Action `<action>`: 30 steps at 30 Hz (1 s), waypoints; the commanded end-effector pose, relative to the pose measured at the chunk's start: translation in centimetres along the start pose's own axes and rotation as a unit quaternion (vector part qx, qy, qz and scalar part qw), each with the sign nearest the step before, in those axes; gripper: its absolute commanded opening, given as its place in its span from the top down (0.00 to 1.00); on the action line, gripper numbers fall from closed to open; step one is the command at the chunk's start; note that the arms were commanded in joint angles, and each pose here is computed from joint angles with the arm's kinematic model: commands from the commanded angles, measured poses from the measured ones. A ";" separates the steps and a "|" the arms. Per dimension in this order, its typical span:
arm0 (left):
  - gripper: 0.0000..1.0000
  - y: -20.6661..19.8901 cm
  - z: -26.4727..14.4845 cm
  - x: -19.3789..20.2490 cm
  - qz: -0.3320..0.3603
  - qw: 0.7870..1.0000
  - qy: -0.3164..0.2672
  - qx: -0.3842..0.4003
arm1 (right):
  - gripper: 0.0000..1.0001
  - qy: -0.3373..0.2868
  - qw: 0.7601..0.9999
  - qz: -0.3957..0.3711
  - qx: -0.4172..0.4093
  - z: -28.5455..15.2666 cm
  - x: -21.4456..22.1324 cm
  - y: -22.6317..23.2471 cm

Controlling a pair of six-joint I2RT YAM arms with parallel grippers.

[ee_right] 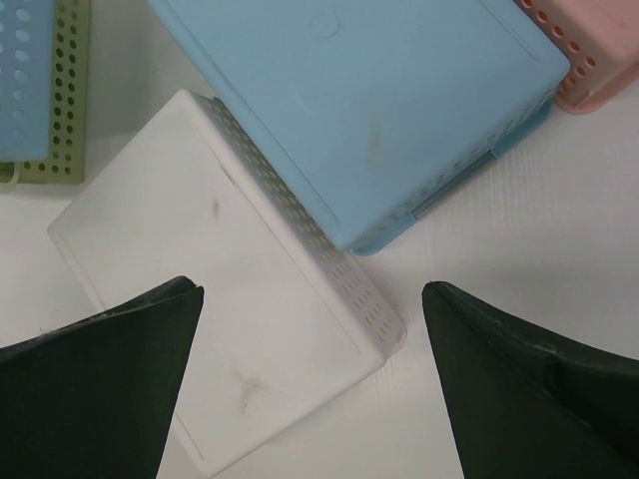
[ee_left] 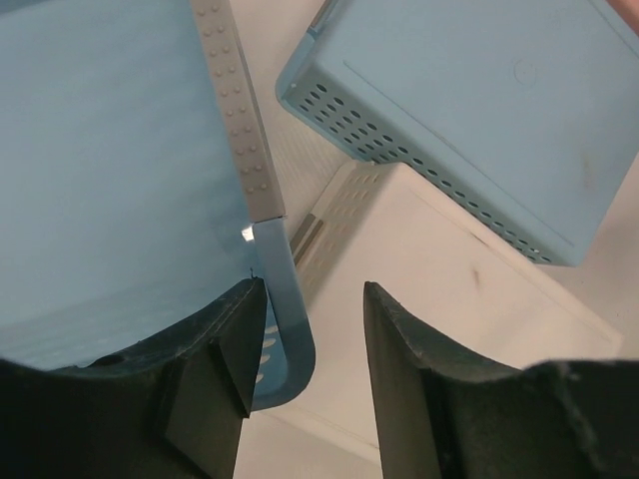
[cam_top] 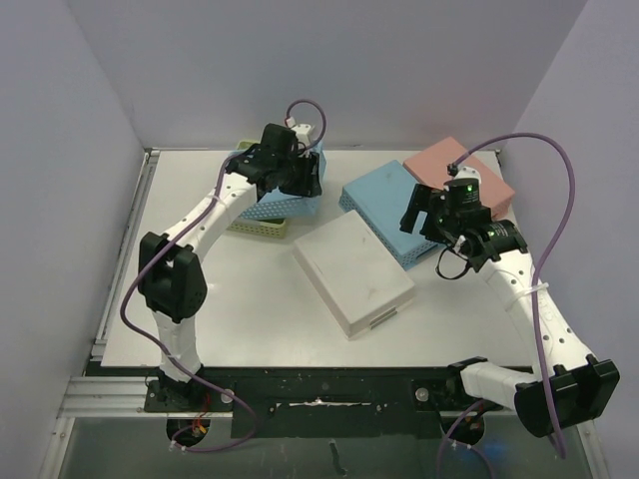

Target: Turn the large container upside down

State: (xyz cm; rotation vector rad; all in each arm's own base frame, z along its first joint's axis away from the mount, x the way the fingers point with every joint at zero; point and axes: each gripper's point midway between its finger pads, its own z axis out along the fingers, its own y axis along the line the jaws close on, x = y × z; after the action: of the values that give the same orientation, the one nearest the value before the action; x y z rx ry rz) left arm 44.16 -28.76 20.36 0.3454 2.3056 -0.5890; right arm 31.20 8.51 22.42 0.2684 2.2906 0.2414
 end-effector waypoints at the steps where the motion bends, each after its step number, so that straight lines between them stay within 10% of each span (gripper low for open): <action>1: 0.58 -0.7 -0.4 -2.3 0.019 0.999 -0.026 0.007 | 0.01 -0.028 1.000 -0.003 0.002 -0.8 -1.4 -0.3; 10: 1.00 -1.6 -2.6 -4.9 0.032 0.998 -0.046 0.009 | 0.01 -0.030 1.000 -0.004 0.005 -0.8 -1.5 -0.5; 20: 1.00 -5.3 -18.8 -14.5 0.089 0.972 -0.218 0.006 | 0.01 -0.032 0.999 -0.022 -0.014 -0.8 -2.3 0.3; 30: 1.00 -6.1 -28.4 -7.7 -0.008 0.964 -0.257 0.066 | 0.00 -0.012 0.983 -0.097 -0.157 0.5 -4.1 6.9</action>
State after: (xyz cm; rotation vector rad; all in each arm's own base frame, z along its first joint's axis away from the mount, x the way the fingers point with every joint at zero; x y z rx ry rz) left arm 33.71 -21.83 44.65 0.3144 1.8381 -0.6370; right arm 32.42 10.09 22.69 0.0897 2.3264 0.3120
